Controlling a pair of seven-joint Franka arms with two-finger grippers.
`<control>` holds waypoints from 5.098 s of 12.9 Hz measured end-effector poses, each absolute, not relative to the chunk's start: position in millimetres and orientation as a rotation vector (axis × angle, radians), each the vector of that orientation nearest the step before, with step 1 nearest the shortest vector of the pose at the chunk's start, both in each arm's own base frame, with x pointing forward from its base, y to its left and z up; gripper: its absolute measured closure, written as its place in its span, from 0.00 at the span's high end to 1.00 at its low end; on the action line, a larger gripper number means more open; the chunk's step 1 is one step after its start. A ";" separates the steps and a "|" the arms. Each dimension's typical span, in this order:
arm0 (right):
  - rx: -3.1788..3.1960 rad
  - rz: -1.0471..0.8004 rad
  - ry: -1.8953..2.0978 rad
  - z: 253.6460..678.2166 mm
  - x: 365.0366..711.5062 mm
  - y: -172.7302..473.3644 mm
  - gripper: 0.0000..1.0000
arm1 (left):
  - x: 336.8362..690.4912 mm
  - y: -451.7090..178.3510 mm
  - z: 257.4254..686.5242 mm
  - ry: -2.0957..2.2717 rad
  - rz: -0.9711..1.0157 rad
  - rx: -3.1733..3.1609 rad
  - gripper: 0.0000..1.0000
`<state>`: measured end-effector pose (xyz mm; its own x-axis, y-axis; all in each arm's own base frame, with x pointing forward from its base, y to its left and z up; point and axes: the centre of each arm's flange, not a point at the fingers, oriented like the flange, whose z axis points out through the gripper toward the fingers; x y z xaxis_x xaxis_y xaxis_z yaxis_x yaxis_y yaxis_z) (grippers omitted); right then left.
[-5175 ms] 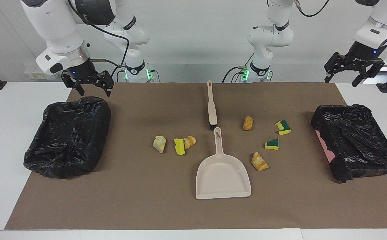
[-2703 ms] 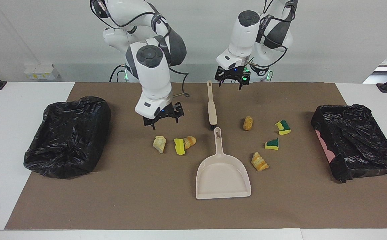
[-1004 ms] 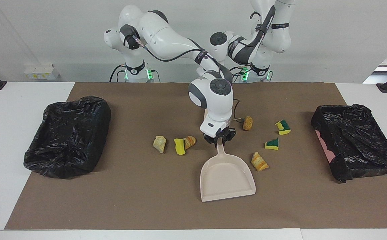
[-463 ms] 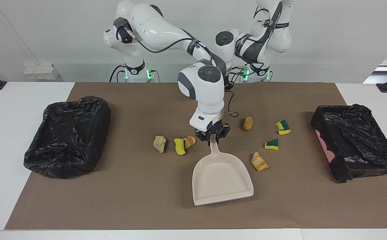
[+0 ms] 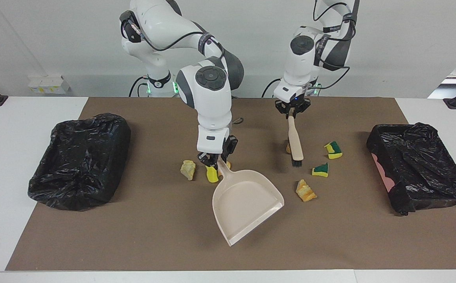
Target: Sweep and dump trash in bin
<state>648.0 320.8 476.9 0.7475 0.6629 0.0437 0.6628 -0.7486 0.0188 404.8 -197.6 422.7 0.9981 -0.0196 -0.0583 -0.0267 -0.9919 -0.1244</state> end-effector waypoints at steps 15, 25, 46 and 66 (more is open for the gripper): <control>2.109 -0.198 2.131 376.4 569.8 378.0 0.33 | 420.2 -7.0 368.4 -0.211 0.336 -2.992 0.27; 2.110 -0.143 2.156 360.6 558.3 378.0 0.33 | 404.7 -125.7 359.8 -0.286 0.282 -3.080 0.27; 2.136 -0.137 2.137 357.9 560.2 373.0 0.33 | 477.3 -208.7 423.6 -0.067 0.253 -3.358 0.27; 2.314 -0.238 1.914 359.3 548.9 368.6 0.33 | 554.0 -149.5 351.8 1.128 0.292 -2.942 0.27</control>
<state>548.9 368.6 359.3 0.1837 0.9618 -0.2028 0.9822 -0.1878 -0.0009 554.0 -149.5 351.8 0.7287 -0.6650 -0.1634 -0.6608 -0.7455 0.0871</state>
